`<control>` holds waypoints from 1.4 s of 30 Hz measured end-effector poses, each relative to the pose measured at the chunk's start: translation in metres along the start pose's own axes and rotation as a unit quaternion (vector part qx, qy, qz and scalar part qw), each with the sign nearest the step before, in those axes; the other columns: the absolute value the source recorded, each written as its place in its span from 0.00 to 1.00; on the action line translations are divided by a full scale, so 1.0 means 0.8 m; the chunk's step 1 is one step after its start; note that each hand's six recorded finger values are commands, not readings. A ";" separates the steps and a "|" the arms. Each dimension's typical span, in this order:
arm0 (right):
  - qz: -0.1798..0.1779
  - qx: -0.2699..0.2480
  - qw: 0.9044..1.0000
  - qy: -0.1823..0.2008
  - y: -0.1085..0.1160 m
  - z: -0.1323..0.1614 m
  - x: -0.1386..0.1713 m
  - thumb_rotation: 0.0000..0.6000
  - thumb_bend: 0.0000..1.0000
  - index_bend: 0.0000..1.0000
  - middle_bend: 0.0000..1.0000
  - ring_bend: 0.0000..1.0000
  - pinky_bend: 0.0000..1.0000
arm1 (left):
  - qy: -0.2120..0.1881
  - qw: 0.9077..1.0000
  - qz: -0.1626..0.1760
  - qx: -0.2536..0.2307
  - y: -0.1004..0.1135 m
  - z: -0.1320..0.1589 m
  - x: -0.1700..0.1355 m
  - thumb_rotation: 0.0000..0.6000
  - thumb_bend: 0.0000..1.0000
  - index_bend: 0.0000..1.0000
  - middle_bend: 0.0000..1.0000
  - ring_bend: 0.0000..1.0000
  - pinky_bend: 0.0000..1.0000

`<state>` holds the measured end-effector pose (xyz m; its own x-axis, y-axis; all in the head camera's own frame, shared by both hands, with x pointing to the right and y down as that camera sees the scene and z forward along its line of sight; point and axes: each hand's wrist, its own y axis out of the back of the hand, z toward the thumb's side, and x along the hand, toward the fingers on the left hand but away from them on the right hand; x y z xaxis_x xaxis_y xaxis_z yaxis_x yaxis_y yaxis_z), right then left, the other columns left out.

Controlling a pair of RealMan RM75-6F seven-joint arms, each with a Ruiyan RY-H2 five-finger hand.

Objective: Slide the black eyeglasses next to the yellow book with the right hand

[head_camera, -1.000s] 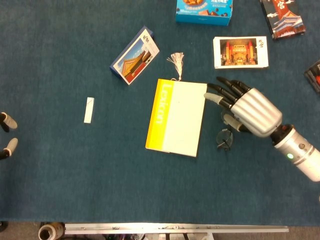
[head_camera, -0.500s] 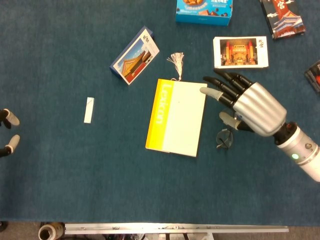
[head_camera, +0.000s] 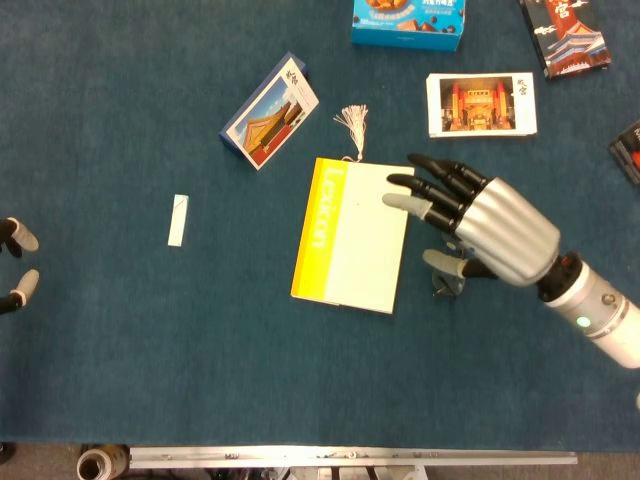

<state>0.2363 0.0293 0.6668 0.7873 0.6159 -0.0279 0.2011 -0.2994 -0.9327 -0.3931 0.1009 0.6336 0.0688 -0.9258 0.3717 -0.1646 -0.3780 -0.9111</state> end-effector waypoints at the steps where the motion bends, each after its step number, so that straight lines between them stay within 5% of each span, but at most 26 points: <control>1: 0.002 -0.004 1.000 0.001 -0.002 0.001 0.000 1.00 0.19 0.19 0.18 0.05 0.21 | 0.001 1.000 -0.001 0.000 0.000 0.000 0.000 1.00 0.28 0.46 0.52 0.46 0.56; 21: 0.042 -0.031 0.998 0.017 -0.044 0.015 -0.001 1.00 0.20 0.19 0.18 0.05 0.21 | 0.005 1.000 -0.001 -0.003 -0.002 -0.002 -0.001 1.00 0.28 0.46 0.52 0.46 0.56; 42: 0.086 0.020 0.995 -0.039 -0.067 -0.040 0.015 1.00 0.20 0.19 0.18 0.05 0.21 | 0.007 1.000 -0.004 -0.003 -0.004 -0.003 -0.004 1.00 0.28 0.46 0.52 0.46 0.56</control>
<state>0.2537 0.0295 0.7276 0.7605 0.6126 -0.2154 0.0414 -0.3768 -0.9254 -0.3950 0.1049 0.6359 0.0562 -0.9223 0.3823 -0.1696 -0.3862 -0.9067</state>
